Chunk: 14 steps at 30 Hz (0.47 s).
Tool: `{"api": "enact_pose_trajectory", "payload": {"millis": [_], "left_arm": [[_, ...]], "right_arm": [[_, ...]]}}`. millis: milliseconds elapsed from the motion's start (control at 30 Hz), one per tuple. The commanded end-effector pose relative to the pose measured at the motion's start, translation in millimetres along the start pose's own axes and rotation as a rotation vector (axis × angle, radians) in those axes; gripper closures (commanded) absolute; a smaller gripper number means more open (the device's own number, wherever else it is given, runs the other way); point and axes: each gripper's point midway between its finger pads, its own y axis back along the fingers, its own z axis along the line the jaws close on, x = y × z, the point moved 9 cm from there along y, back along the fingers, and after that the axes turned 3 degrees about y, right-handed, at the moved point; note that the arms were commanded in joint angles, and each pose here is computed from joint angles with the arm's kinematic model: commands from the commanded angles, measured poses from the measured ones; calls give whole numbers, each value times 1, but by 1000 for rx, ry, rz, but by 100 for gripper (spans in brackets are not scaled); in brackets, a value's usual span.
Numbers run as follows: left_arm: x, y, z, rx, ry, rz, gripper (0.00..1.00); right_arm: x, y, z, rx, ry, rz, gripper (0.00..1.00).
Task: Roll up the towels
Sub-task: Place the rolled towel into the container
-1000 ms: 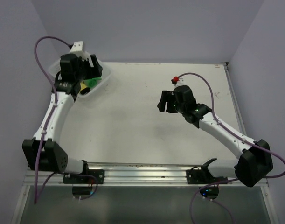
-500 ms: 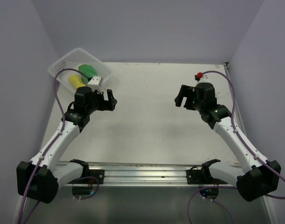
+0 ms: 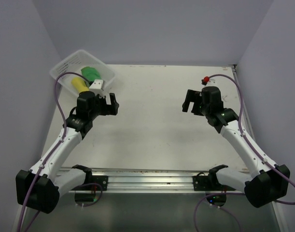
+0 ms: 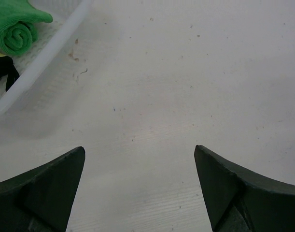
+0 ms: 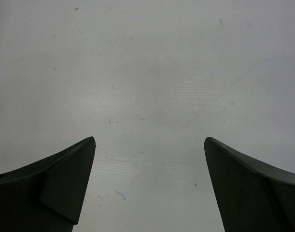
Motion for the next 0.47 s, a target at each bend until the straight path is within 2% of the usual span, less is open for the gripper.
{"api": "enact_pose_trajectory", "payload": {"millis": [0,167,433], "left_arm": [[-17,8,0,-32,-20,-89,0],[-19,7,0,-34,-16,-94,0],[-19,6,6,-67,-5,-95,0]], "right_arm": [[-9,1,-5,78,-10,-7,1],[-7,1,-5,74,-28,-35,1],[-1,-8,-6,90,-38,5,1]]}}
